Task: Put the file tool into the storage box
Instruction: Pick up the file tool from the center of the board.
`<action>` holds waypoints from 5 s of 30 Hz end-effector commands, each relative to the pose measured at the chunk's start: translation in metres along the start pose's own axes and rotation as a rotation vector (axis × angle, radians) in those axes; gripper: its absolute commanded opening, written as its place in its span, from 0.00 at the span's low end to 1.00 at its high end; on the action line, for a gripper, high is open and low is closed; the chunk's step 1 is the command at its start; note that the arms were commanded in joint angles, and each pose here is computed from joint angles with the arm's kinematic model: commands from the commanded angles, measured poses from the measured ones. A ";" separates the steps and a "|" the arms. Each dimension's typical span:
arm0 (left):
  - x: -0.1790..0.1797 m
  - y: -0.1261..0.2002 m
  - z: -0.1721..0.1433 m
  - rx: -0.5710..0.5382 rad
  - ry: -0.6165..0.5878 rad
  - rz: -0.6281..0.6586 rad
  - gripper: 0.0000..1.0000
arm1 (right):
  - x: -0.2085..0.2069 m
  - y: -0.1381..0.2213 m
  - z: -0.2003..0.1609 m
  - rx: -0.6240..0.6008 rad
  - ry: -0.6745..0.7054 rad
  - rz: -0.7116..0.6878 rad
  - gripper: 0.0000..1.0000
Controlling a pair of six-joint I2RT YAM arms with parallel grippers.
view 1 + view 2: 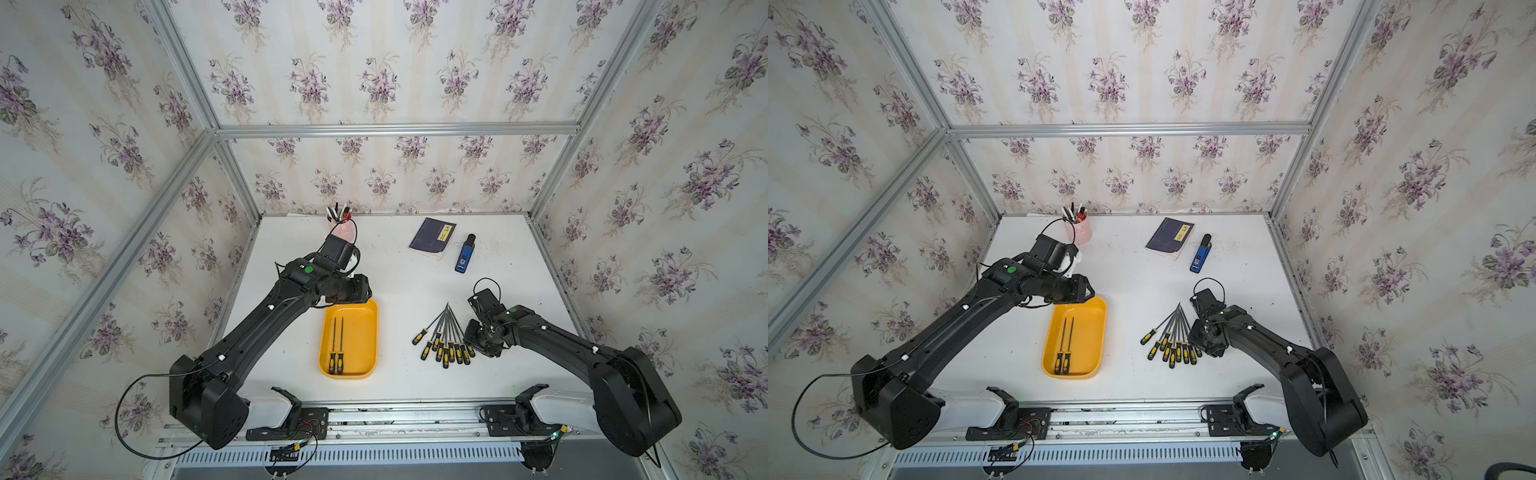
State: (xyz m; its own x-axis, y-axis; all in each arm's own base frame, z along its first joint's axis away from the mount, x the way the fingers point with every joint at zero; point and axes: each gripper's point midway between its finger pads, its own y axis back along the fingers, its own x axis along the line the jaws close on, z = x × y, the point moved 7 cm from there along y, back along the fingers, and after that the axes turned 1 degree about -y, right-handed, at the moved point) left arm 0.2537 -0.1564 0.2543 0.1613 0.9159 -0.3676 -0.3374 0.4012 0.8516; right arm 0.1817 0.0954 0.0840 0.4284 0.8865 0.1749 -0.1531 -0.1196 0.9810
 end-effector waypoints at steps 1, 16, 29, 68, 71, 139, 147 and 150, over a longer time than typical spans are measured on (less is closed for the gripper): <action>-0.001 -0.002 0.001 -0.006 0.004 -0.009 0.53 | -0.016 -0.002 -0.004 -0.003 -0.030 -0.102 0.44; 0.000 -0.004 0.000 0.000 0.001 0.000 0.53 | -0.009 0.020 0.004 -0.084 -0.075 0.007 0.49; 0.000 -0.007 0.001 0.007 0.008 -0.009 0.53 | -0.012 0.005 -0.001 0.005 0.021 -0.058 0.50; -0.030 0.020 0.027 -0.052 -0.017 -0.170 0.53 | 0.036 0.059 0.020 -0.115 0.189 0.233 0.00; -0.048 0.025 0.036 -0.048 -0.013 -0.303 0.53 | 0.056 0.102 0.019 -0.186 0.254 0.442 0.00; -0.056 -0.018 0.056 -0.021 0.075 -0.294 0.00 | 0.189 0.127 -0.082 0.039 0.629 0.880 0.00; -0.047 -0.007 0.050 -0.007 0.061 -0.258 0.00 | 0.188 0.127 -0.077 0.005 0.620 0.843 0.62; -0.041 0.000 0.048 -0.003 0.060 -0.247 0.00 | 0.187 0.130 -0.075 -0.017 0.619 0.832 0.76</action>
State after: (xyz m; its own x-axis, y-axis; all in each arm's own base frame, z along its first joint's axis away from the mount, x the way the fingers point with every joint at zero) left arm 0.2969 -0.2017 0.2846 0.1689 0.7766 -0.6069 -0.3065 0.6266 0.7165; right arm 0.1726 0.2817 0.2349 -0.3417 0.5809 0.7388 -0.1738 -0.8116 0.5578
